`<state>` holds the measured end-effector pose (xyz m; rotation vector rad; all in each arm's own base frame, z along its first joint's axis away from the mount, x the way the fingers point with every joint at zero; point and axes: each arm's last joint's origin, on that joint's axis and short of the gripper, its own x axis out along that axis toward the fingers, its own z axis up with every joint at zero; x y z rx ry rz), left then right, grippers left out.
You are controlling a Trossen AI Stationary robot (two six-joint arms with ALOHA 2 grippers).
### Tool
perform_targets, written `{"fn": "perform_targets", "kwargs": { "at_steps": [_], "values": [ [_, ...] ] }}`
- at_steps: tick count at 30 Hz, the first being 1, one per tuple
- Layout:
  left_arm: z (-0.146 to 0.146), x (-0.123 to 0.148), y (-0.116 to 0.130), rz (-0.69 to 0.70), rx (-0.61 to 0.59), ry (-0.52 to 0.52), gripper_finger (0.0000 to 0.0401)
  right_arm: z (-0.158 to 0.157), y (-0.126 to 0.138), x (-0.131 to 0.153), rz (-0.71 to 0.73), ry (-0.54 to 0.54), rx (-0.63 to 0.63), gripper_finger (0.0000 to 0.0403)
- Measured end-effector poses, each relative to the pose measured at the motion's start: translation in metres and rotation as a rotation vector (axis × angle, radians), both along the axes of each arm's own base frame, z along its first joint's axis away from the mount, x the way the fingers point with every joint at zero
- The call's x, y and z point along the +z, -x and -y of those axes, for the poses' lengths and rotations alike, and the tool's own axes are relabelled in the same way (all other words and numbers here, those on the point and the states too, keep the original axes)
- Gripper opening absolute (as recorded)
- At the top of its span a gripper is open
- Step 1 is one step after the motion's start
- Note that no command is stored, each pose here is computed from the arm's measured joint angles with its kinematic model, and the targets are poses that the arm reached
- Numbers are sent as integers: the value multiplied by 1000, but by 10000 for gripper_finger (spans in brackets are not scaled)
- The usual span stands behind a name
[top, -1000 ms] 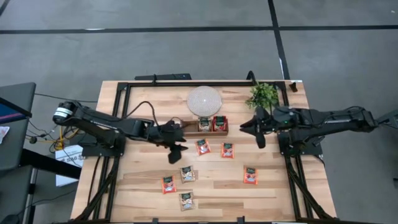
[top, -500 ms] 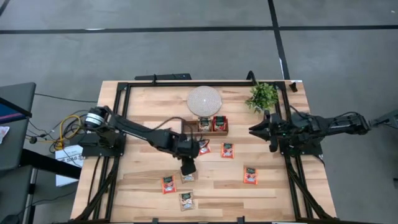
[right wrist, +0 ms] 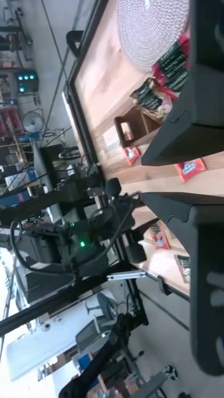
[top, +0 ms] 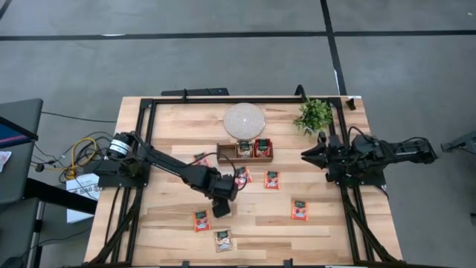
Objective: Pick & Place Tea
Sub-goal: Put the top brown tea bag into the middle slot of the wooden organizer
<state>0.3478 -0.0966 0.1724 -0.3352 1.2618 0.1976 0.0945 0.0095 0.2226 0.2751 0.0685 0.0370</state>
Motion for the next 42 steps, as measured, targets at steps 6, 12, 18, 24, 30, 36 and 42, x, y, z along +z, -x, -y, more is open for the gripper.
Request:
{"fn": "perform_targets", "kwargs": {
  "at_steps": [6, 12, 18, 24, 30, 36, 42],
  "values": [
    [8, 2, 0, 9, -4, 31, 171, 0, -1, 0, -7, -5, 0, 70],
    [12, 3, 0, 20, 1, 54, 171, 0, -1, 0, -7, -6, 3, 70],
    [12, -9, -4, -10, 11, 40, 170, 0, -1, 0, -6, -7, 3, 70],
    [14, -32, -12, -70, 20, -10, 170, 0, -1, 0, 0, -10, 10, 70],
    [16, -45, -17, -139, 19, -17, 163, -1, -1, 0, -7, -34, 32, 70],
    [18, -34, -24, -149, -21, -31, 101, -1, -1, 0, -9, -34, 33, 70],
    [19, -26, -32, -115, -44, -94, 25, -1, -1, 0, -12, -34, 32, 70]
  ]
}}
